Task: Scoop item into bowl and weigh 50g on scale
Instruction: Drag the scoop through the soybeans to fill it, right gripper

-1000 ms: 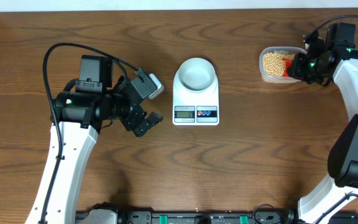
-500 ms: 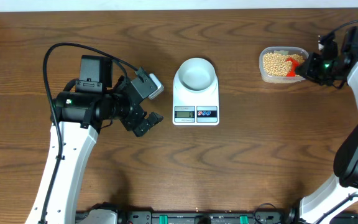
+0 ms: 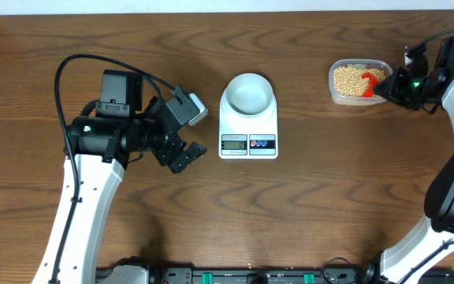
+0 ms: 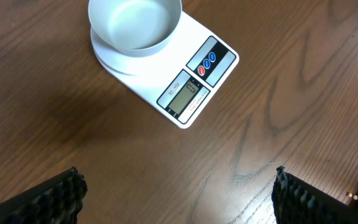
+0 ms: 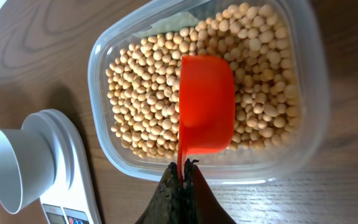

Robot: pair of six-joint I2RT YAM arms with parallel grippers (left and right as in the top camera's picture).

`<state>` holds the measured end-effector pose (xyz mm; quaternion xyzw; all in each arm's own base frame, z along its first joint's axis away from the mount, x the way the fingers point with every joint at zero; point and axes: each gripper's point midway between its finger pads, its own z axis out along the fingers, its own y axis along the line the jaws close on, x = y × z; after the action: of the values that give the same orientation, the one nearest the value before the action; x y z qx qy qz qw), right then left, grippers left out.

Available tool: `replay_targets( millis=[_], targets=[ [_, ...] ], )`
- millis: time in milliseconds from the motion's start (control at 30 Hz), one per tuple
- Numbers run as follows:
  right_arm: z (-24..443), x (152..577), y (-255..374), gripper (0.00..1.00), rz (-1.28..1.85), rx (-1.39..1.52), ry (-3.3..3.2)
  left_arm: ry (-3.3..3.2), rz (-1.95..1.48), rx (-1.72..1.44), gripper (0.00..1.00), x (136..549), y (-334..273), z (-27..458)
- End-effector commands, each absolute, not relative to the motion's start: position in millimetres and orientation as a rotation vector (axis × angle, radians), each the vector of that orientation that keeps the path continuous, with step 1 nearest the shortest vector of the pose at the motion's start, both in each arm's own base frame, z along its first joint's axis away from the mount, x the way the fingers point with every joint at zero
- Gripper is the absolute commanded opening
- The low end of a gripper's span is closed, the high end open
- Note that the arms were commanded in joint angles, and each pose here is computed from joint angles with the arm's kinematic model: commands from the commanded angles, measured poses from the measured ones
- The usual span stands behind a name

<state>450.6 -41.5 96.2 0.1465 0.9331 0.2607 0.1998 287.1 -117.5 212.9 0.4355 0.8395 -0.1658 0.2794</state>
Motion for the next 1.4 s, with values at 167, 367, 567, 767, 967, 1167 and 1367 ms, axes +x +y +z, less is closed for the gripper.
replay_targets(
  millis=[167,367,567,767,967,1167,1367],
  targets=[
    [60,450,-27,0.01,0.905,0.447,2.647,2.221,-0.438,1.177,0.98,287,-118,221],
    [59,451,-24,0.01,0.934,0.416,2.64,2.221,-0.438,1.177,0.98,287,-118,221],
    [64,451,-20,0.01,0.987,0.393,2.613,2.221,-0.438,1.177,0.98,287,-118,221],
    [69,456,-31,0.01,0.996,0.386,2.565,2.221,-0.438,1.177,0.98,287,-118,221],
    [78,456,-32,0.01,1.07,0.344,2.511,2.221,-0.438,1.177,0.98,287,-118,220],
    [85,456,-34,0.01,1.126,0.342,2.47,2.221,-0.438,1.177,0.98,287,-118,221],
    [93,455,-36,0.01,1.194,0.343,2.422,2.221,-0.438,1.177,0.98,287,-118,221]
  ],
)
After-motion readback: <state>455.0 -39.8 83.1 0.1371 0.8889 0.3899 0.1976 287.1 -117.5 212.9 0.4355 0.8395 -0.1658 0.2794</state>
